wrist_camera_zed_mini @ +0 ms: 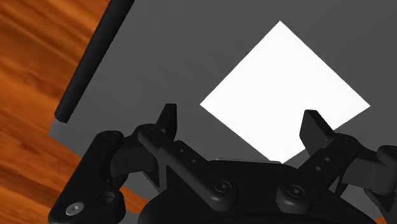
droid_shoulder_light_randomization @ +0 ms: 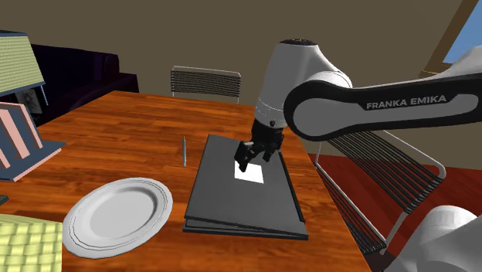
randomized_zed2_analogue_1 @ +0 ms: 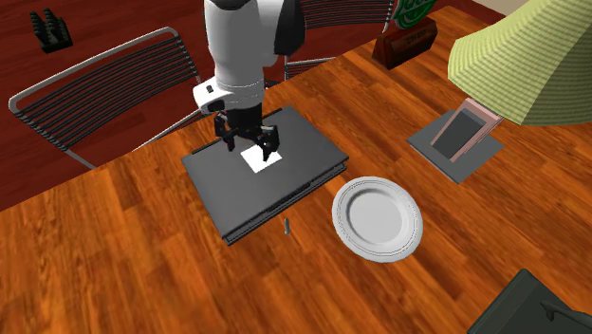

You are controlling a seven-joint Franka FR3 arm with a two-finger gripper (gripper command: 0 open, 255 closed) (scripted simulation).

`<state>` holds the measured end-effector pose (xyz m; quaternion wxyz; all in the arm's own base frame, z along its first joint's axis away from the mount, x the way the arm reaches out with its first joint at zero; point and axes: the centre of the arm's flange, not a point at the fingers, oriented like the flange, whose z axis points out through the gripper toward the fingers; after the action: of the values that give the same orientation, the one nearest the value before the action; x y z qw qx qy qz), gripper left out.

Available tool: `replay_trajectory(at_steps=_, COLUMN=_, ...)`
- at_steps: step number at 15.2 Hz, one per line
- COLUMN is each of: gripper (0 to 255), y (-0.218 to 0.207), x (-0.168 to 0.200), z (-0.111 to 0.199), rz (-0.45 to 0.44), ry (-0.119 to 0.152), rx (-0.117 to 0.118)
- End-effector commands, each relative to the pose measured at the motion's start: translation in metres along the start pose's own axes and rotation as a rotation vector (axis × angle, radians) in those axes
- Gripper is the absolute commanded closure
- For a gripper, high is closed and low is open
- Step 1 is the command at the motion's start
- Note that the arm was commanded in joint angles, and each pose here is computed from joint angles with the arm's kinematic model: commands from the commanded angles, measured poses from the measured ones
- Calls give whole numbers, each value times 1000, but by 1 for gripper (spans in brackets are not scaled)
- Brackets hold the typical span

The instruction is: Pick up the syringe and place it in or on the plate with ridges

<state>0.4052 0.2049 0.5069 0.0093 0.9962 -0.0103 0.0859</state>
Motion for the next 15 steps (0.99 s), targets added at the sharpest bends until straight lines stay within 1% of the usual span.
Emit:
replay_trajectory(at_steps=1, gripper=0, y=-20, x=11, z=3, rz=4, ry=39, rx=3)
replay_trajectory(at_steps=14, gripper=0, y=-150, x=86, z=23, rz=23, ry=276, rx=8)
replay_trajectory(at_steps=15, gripper=0, y=-152, x=87, z=23, rz=23, ry=280, rx=8)
